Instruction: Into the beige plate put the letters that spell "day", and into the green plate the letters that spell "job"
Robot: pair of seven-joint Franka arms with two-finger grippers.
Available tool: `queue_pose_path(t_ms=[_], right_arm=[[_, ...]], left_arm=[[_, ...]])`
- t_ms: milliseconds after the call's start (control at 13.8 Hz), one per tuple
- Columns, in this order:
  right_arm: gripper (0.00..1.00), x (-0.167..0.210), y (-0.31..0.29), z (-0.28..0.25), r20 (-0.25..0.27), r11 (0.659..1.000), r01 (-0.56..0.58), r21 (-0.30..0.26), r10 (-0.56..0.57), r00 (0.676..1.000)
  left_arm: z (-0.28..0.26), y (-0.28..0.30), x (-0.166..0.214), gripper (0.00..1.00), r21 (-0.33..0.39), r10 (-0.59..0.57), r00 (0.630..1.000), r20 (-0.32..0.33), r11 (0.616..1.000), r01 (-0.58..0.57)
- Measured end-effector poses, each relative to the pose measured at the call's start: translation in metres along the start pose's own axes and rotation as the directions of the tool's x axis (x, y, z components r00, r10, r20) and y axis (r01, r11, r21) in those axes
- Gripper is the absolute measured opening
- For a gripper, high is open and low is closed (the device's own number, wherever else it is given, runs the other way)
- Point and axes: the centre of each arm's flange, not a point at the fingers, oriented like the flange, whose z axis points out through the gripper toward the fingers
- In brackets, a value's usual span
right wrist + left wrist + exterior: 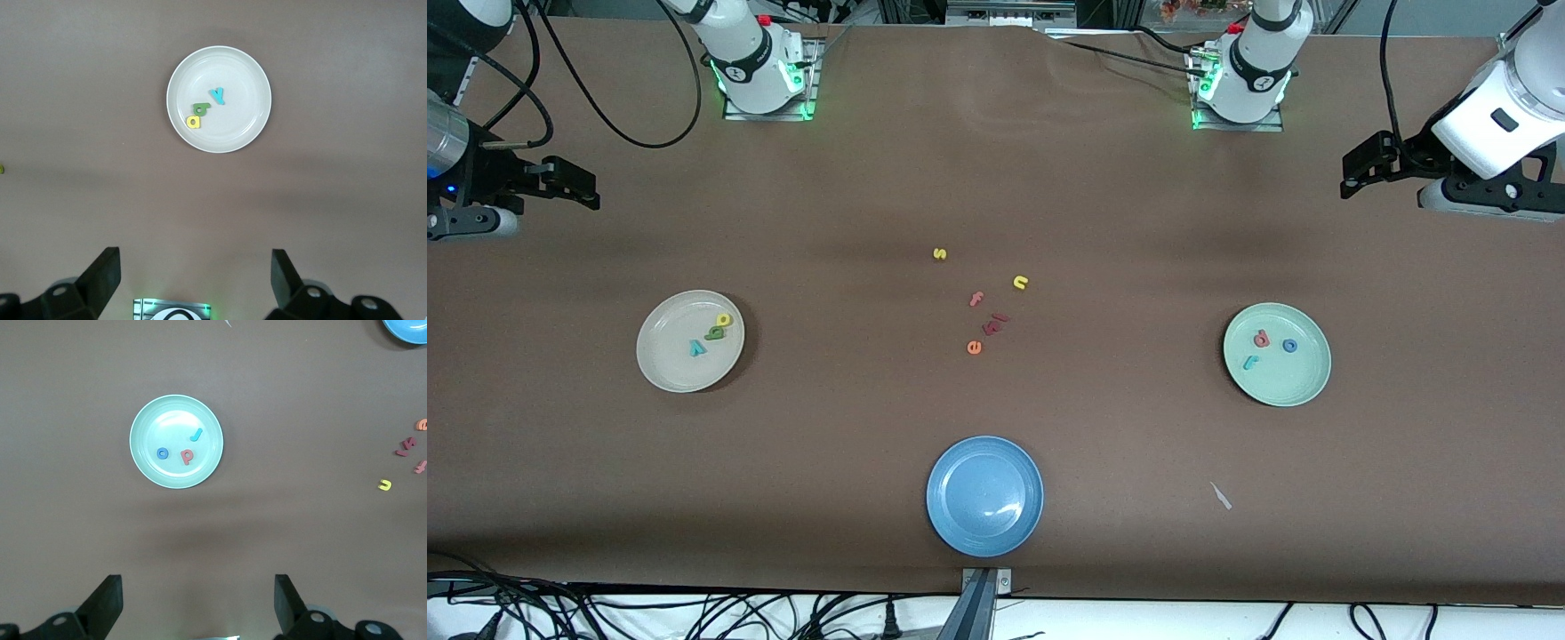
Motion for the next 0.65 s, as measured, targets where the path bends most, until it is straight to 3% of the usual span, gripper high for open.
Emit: queue_pose_path(t_ms=[653], right_arm=[[1.0, 0.0038, -0.0001, 0.0069, 0.017, 1.0, 0.0, 0.0, 0.0, 1.0]], left_arm=[[-0.0001, -0.0015, 0.0, 1.0, 0.0, -0.003, 1.0, 0.0, 1.0, 0.003]])
